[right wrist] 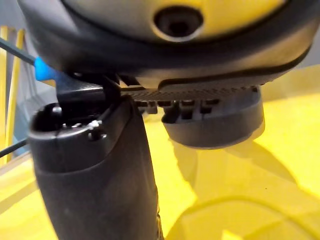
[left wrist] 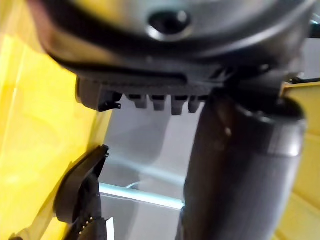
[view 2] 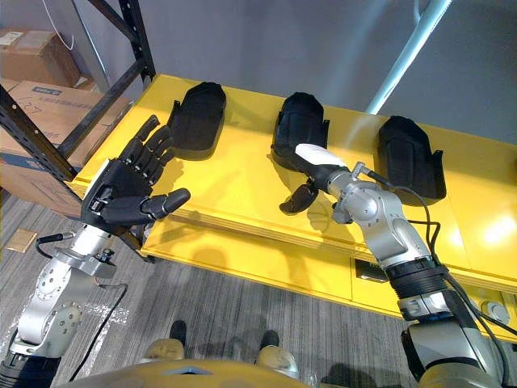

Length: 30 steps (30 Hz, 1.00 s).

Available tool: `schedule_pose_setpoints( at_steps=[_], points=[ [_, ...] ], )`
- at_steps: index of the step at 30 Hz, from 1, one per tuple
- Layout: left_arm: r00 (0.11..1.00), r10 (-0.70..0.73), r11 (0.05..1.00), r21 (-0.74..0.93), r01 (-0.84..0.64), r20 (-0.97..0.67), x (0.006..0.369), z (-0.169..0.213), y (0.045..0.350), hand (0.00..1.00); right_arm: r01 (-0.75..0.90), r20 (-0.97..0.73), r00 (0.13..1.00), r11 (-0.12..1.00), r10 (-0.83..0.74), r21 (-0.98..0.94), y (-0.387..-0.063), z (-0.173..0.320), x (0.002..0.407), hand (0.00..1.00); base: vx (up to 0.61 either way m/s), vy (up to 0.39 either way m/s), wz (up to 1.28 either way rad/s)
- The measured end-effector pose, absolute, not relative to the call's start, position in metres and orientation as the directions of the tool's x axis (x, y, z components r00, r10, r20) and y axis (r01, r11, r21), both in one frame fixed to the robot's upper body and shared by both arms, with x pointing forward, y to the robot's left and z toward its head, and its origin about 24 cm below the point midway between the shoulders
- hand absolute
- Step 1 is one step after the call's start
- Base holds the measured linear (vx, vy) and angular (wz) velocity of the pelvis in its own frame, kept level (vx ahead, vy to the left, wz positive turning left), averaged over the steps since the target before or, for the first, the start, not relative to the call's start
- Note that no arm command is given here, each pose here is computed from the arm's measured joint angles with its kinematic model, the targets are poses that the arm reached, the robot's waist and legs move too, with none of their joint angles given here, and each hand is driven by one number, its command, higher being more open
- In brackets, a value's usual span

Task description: Walk over and take three plastic housings, then place them on the shelf

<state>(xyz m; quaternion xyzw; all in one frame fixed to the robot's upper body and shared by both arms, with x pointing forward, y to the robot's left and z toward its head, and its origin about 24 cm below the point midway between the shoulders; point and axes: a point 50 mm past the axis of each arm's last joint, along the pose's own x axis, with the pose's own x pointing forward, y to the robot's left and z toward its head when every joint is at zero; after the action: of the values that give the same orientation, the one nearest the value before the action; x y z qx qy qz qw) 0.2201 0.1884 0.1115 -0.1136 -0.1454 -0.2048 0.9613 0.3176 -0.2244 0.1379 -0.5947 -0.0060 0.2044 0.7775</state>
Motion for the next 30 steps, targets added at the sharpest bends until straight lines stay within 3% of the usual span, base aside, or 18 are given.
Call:
schedule_pose_setpoints(
  at_steps=[30],
  points=[
    [0.896, -0.331, 0.904, -0.173, 0.391, 0.294, 0.2144, 0.1044, 0.1942, 1.0, -0.465, -0.396, 0.854, 0.155, 0.336, -0.872, -0.2321, 0.1399, 0.314, 1.0, 0.0, 0.0, 0.0]
  ],
)
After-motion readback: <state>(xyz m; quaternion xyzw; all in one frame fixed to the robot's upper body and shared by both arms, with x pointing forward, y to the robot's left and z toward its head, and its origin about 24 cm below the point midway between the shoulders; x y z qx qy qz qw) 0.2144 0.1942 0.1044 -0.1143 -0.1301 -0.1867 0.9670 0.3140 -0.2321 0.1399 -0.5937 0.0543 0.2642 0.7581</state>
